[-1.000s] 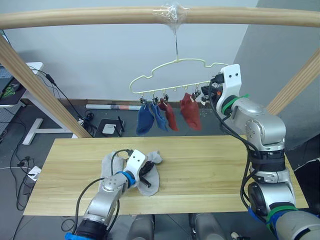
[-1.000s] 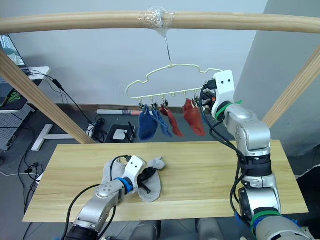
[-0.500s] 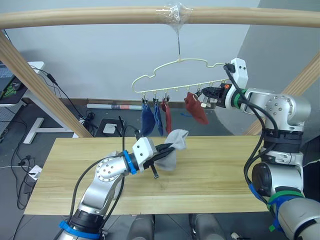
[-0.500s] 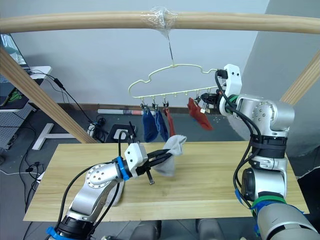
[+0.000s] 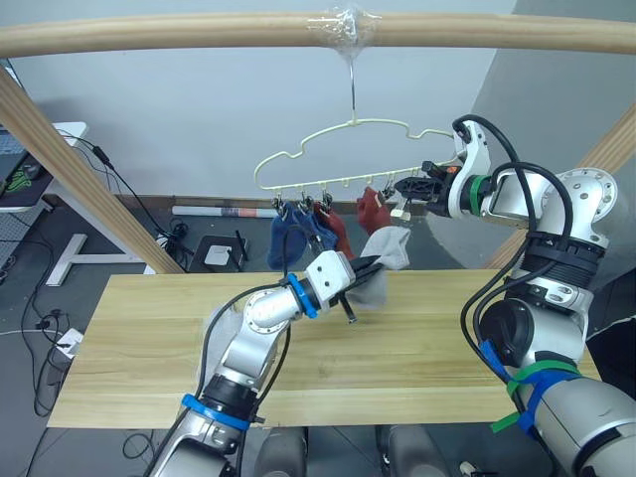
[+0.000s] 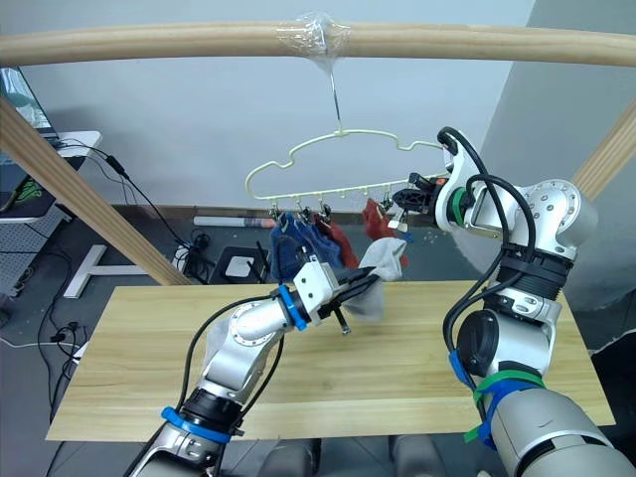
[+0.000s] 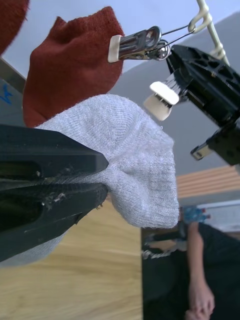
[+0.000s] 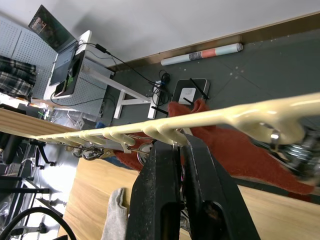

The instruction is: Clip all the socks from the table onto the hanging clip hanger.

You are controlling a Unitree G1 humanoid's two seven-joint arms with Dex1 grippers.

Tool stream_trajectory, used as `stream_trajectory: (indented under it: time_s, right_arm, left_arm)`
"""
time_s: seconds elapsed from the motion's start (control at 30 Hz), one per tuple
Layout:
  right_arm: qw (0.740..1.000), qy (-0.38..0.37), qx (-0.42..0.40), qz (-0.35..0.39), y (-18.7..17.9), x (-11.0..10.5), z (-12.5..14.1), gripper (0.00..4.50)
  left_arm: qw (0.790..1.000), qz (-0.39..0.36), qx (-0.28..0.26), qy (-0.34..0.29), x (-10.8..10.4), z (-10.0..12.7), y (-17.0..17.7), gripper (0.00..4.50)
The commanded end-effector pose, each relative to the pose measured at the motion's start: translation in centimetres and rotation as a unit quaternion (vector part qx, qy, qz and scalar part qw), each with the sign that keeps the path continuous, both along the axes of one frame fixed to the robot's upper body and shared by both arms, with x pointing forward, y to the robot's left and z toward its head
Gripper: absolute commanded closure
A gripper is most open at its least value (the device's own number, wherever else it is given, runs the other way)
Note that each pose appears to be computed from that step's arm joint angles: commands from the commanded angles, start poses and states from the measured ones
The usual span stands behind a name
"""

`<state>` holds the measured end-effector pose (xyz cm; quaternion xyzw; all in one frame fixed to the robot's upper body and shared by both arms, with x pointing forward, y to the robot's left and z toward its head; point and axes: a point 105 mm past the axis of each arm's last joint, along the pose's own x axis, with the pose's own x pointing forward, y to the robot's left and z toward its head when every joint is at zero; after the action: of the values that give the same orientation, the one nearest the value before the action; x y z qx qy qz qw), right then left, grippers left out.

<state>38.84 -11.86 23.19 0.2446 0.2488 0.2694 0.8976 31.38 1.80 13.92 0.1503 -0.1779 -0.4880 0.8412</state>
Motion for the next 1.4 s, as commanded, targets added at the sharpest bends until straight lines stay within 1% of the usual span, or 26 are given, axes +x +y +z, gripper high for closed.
stream_trajectory:
  time_s: [0.03,0.3,0.43,0.63,0.83,0.97,1.0,1.1,1.13,1.23,1.27,1.3,1.37,1.4]
  right_arm:
    - [0.999,0.017,-0.012,-0.025,-1.2,-0.1,-1.1,4.5]
    - [0.999,0.017,-0.011,-0.025,-1.3,-0.2,-1.2,4.5]
    - [0.999,0.018,-0.012,-0.025,-1.1,-0.3,-1.4,4.5]
    - [1.0,0.019,-0.006,-0.024,-1.1,-0.3,-1.3,4.5]
    - [0.999,0.022,-0.003,-0.023,-1.0,-0.3,-1.4,4.5]
    - [0.999,0.022,0.002,-0.023,-1.2,-0.3,-1.2,3.34]
    - [1.0,0.021,0.005,-0.022,-1.2,-0.3,-1.1,2.92]
    - [1.0,0.019,0.011,-0.021,-1.2,-0.3,-0.8,1.93]
    - [1.0,0.015,0.022,-0.015,-1.2,-0.4,-0.6,1.54]
    - [0.999,-0.002,0.051,-0.001,-1.4,-0.7,0.3,0.65]
    - [0.999,-0.011,0.053,-0.001,-1.7,-0.9,0.5,0.27]
    - [0.998,-0.016,0.053,-0.001,-2.0,-1.0,0.7,0.02]
    - [0.998,-0.04,0.046,0.0,-2.7,-1.6,1.3,0.02]
    - [0.998,-0.058,0.024,0.002,-3.2,-2.2,1.5,0.02]
  left_arm:
    - [1.0,0.006,-0.014,-0.019,0.2,0.9,-0.5,4.49]
    - [0.999,0.019,-0.026,-0.011,0.9,1.0,-0.5,4.49]
    - [0.999,0.026,-0.04,-0.012,1.3,1.6,-0.7,4.49]
    - [0.999,0.022,-0.038,-0.01,1.2,1.4,-1.1,4.49]
    - [0.999,0.027,-0.038,-0.011,1.6,1.6,-1.3,4.49]
    - [0.999,0.025,-0.041,-0.014,1.7,2.0,-1.6,4.5]
    - [0.999,0.025,-0.041,-0.014,1.7,2.0,-1.6,4.5]
    - [0.999,0.024,-0.041,-0.014,1.7,2.1,-1.6,4.5]
    - [0.999,0.021,-0.04,-0.015,1.7,2.2,-1.7,4.5]
    - [0.999,0.016,-0.04,-0.014,1.7,2.2,-2.0,4.5]
    - [0.999,0.016,-0.04,-0.013,1.7,2.2,-2.0,4.5]
    - [0.999,0.015,-0.04,-0.012,1.7,2.2,-2.1,4.5]
    - [0.999,0.011,-0.04,-0.008,1.7,2.1,-2.4,4.5]
    - [0.999,0.008,-0.043,-0.004,1.7,2.1,-2.6,4.5]
